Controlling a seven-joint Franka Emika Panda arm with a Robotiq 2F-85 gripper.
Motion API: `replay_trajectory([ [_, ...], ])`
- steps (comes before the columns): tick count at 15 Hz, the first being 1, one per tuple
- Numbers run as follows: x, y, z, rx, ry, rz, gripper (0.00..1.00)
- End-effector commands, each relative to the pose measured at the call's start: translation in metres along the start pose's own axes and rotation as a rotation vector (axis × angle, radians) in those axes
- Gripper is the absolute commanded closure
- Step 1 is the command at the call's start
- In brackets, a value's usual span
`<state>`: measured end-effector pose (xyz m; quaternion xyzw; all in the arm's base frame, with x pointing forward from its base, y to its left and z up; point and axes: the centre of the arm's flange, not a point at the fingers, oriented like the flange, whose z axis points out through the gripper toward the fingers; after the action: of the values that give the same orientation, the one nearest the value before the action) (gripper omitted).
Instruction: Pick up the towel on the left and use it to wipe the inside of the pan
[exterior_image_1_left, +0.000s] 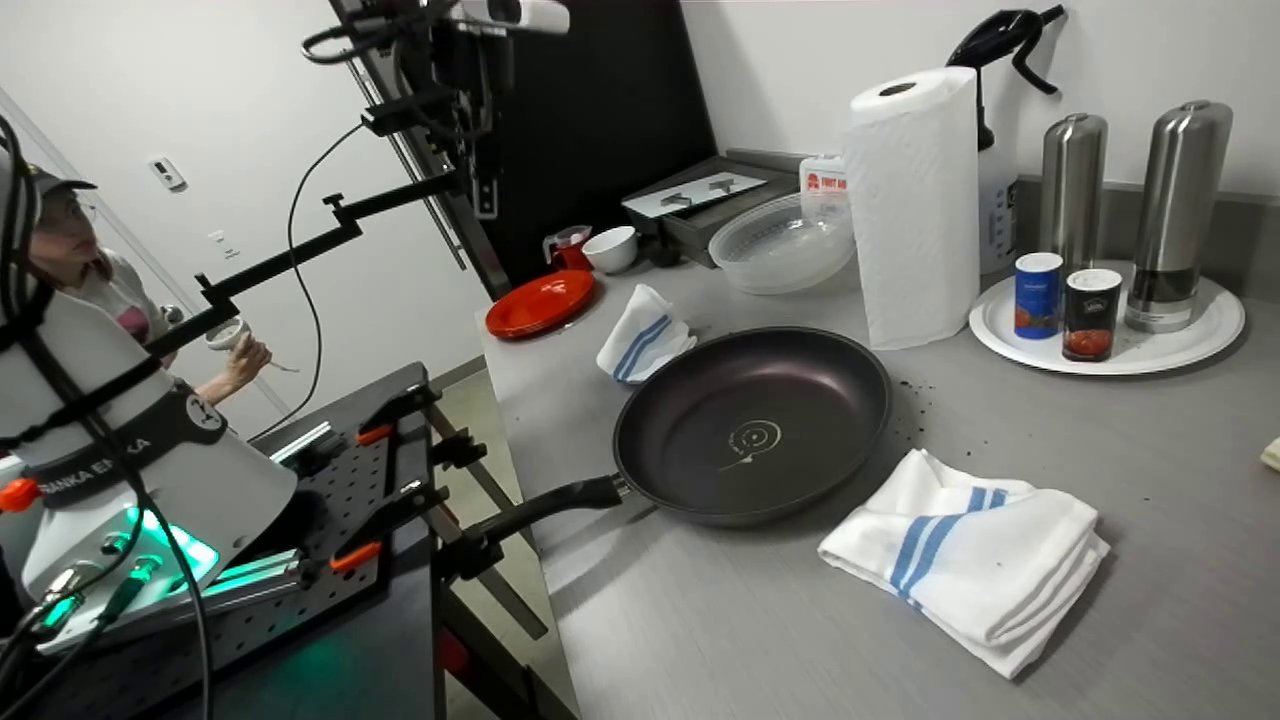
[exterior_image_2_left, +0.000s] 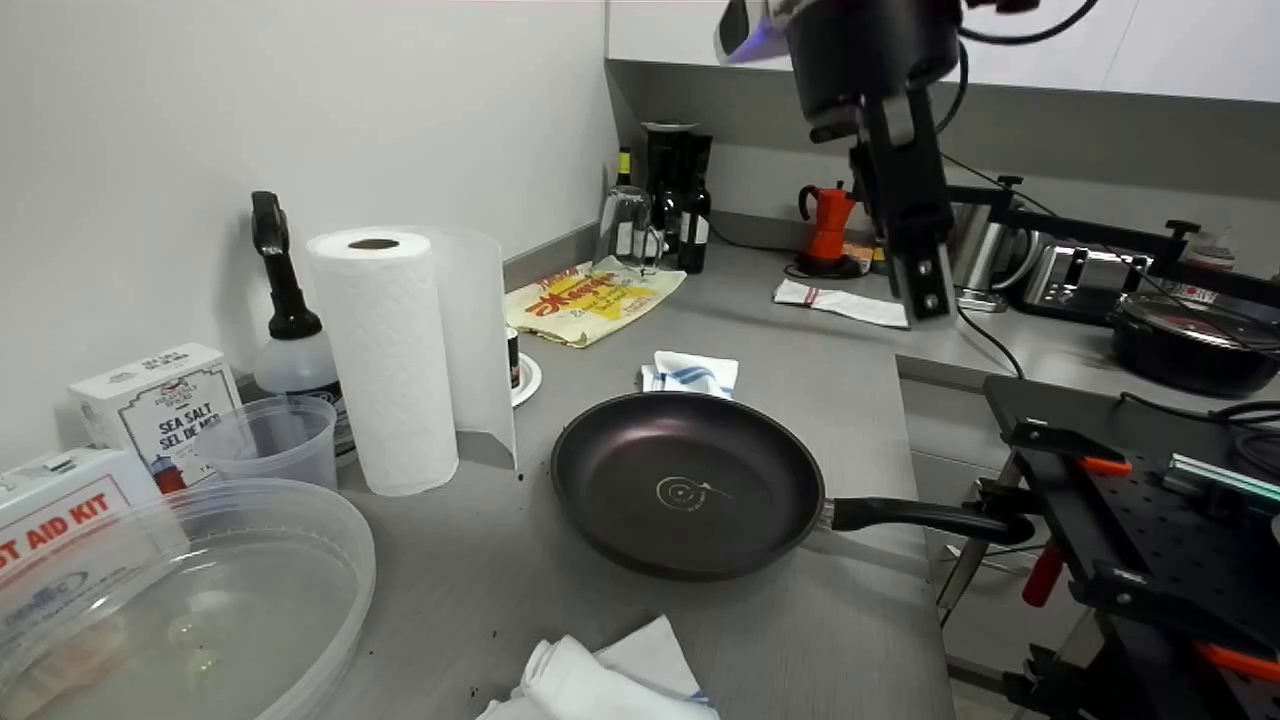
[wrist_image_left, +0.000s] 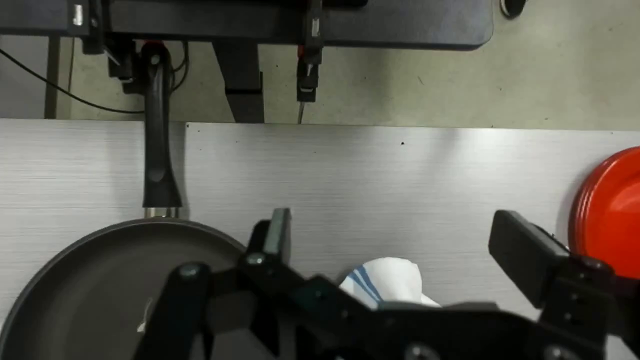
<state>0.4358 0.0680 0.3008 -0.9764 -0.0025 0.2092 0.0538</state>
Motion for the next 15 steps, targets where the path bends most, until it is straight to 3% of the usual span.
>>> replay_trajectory([
  [1, 0.028, -0.034, 0.060, 0.009, -0.089, -0.074, 0.00],
  [5, 0.054, -0.066, 0.106, 0.023, -0.138, -0.115, 0.00],
  [15, 0.149, -0.087, 0.123, 0.090, 0.095, -0.095, 0.00],
])
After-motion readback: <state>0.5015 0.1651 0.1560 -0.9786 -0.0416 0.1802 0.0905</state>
